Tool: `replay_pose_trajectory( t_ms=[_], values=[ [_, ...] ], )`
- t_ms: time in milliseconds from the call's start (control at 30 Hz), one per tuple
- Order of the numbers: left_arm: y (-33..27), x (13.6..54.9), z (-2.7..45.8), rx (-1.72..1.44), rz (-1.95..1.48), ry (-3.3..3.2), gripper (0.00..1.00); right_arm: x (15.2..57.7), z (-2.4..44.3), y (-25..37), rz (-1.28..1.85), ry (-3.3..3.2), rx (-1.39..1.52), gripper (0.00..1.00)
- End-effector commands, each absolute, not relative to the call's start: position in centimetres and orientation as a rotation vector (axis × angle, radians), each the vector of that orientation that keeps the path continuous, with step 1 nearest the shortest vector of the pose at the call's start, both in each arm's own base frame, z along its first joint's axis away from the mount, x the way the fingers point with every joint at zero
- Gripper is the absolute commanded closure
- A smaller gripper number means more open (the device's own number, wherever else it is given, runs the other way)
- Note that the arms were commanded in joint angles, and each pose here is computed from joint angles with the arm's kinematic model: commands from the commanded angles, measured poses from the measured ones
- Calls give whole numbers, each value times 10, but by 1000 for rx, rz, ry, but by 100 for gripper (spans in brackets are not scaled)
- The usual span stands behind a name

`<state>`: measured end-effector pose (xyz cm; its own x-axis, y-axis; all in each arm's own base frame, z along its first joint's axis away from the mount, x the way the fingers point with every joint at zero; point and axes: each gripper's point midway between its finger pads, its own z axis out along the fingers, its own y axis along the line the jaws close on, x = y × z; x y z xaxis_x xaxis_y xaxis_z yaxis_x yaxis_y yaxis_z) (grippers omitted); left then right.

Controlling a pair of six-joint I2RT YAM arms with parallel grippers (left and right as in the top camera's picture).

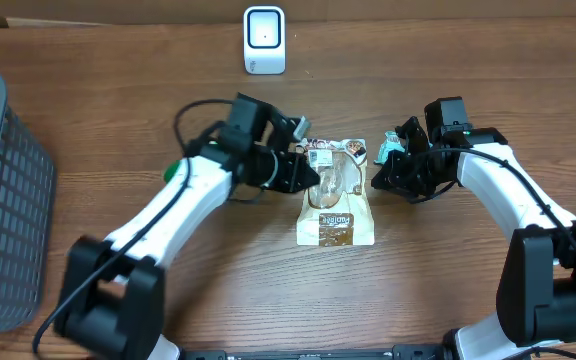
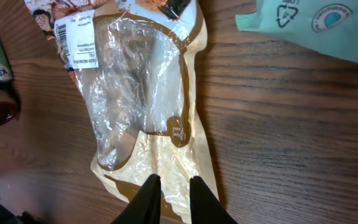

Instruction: Scan the item barcode

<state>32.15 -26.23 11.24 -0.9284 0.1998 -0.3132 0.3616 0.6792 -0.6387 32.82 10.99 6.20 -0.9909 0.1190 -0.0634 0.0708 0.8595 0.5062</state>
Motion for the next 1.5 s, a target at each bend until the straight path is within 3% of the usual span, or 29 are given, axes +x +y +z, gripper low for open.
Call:
replay_pose_trajectory(
  t_ms=[0, 167, 333, 1000, 1267, 1467],
  values=[
    [-274, 310, 74, 303, -1127, 2838, 96, 327, 62, 113, 828, 2934, 143, 83],
    [-271, 303, 24, 126, -987, 3011, 96, 330, 62, 114, 829, 2924, 140, 83],
    [-258, 305, 6, 59, -847, 3058, 96, 330, 62, 113, 828, 2925, 140, 83],
    [-243, 301, -20, -125, -641, 3132, 96, 332, 33, 114, 831, 2939, 163, 81],
    [-243, 301, -20, -127, -637, 3136, 96, 347, 24, 116, 840, 2898, 151, 73],
    [-242, 300, -20, -128, -634, 3138, 96, 351, 15, 122, 897, 2881, 97, 48]
  ],
)
